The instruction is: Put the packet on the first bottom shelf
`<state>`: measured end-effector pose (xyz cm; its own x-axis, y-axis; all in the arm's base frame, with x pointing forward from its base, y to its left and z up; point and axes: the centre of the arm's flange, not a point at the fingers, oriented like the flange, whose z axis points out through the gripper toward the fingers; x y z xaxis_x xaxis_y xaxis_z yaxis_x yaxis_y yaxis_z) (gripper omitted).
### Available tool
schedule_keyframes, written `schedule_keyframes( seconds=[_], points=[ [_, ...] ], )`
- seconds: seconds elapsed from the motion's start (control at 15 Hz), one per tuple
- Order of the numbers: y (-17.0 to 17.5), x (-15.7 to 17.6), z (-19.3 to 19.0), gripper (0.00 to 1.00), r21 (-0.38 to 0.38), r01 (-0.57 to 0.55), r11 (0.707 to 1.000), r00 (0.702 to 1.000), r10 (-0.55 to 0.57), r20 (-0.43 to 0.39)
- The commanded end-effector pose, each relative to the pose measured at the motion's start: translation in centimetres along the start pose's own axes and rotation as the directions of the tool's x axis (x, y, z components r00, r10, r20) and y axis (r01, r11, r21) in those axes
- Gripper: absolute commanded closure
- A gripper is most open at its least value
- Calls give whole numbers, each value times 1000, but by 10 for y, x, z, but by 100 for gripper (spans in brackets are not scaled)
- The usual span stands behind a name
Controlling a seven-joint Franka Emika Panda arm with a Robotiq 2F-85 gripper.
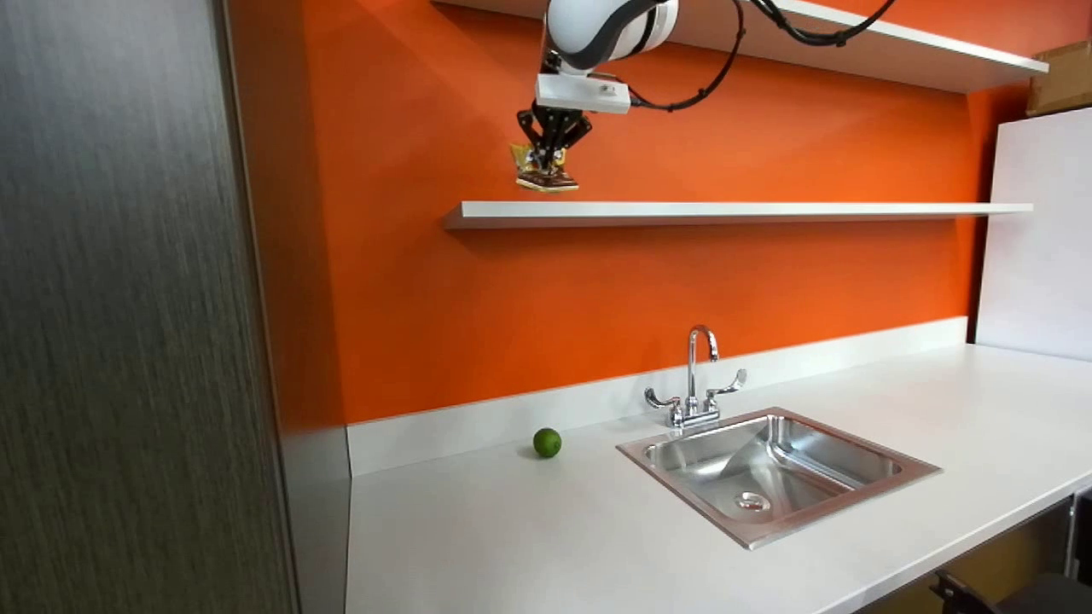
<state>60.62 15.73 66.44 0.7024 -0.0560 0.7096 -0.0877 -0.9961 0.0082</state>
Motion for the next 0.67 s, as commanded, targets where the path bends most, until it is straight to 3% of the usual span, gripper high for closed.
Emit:
schedule_keyframes(
  seconds=[0.0, 0.33, 0.4, 0.47, 0.6],
  points=[
    [-13, 24, 16, 100, -34, -24, 999, 1000, 24, 0],
    [-20, 25, 28, 100, -58, -26, 998, 999, 28, 36],
    [-22, 25, 29, 74, -64, -25, 998, 999, 28, 45],
    [-22, 25, 29, 72, -72, -25, 997, 998, 28, 52],
    [-23, 25, 28, 57, -85, -29, 996, 997, 34, 63]
  ],
)
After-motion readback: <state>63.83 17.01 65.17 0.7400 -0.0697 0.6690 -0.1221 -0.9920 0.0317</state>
